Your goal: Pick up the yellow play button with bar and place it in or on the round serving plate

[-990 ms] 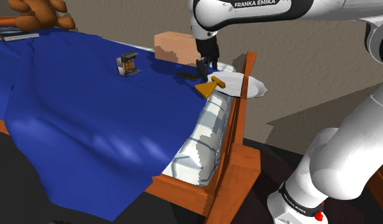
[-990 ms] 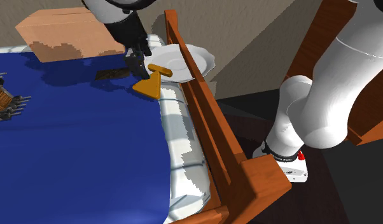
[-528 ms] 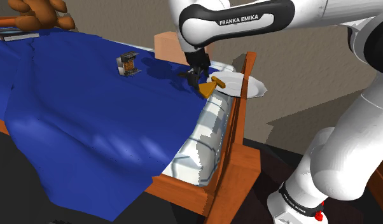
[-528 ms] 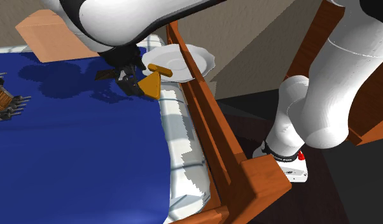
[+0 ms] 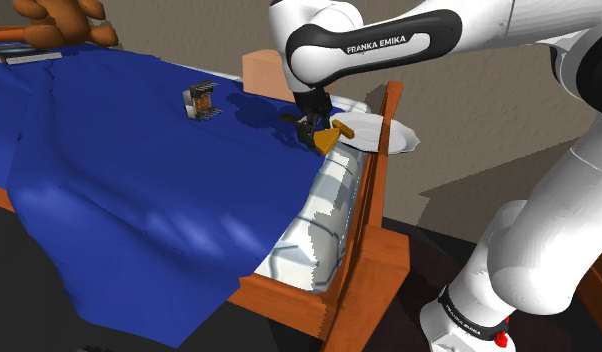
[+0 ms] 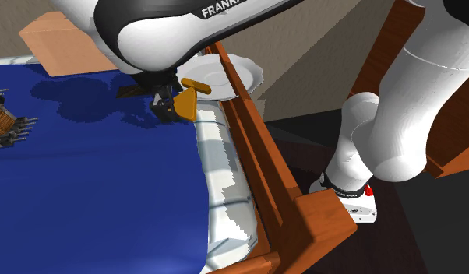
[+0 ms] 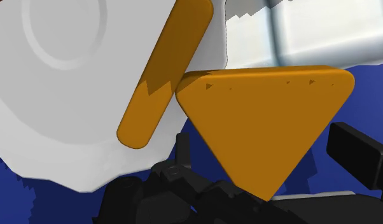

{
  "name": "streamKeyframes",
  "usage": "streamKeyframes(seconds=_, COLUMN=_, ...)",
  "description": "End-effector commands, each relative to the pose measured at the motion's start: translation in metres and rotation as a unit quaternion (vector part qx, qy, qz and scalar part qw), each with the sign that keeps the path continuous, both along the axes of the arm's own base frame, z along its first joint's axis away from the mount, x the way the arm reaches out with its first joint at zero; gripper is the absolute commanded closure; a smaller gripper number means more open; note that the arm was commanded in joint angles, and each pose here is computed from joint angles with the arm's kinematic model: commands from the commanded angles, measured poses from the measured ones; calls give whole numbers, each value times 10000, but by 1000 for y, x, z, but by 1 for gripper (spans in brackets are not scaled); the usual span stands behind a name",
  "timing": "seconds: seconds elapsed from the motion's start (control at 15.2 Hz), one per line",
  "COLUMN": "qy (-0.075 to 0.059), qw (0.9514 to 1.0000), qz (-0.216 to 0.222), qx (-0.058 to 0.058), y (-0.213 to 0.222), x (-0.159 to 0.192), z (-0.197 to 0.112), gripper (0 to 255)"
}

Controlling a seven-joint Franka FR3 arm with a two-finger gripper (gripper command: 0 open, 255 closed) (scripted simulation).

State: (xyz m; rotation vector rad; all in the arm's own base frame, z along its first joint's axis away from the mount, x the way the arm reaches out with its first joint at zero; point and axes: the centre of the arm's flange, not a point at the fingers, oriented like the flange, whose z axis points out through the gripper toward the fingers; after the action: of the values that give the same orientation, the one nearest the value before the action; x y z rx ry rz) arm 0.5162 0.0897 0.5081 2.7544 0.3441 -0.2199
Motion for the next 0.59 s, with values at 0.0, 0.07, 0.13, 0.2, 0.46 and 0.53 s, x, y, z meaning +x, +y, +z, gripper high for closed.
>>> streamKeyframes(seconds=0.0, qy=-1, qw=10000, qz=0, qx=0, y=0, x=0, z=0, gripper=0)
streamKeyframes(seconds=0.07, qy=-1, qw=10000, qz=0, qx=0, y=0, x=0, z=0, gripper=0)
streamKeyframes(seconds=0.13, qy=0, qw=10000, qz=0, qx=0, y=0, x=0, z=0, gripper=0)
streamKeyframes(seconds=0.2, qy=0, qw=10000, qz=0, qx=0, y=0, x=0, z=0, gripper=255)
streamKeyframes(seconds=0.46, qy=0, qw=10000, qz=0, qx=0, y=0, x=0, z=0, gripper=255)
streamKeyframes(seconds=0.53, qy=0, qw=10000, qz=0, qx=0, y=0, x=0, z=0, gripper=255)
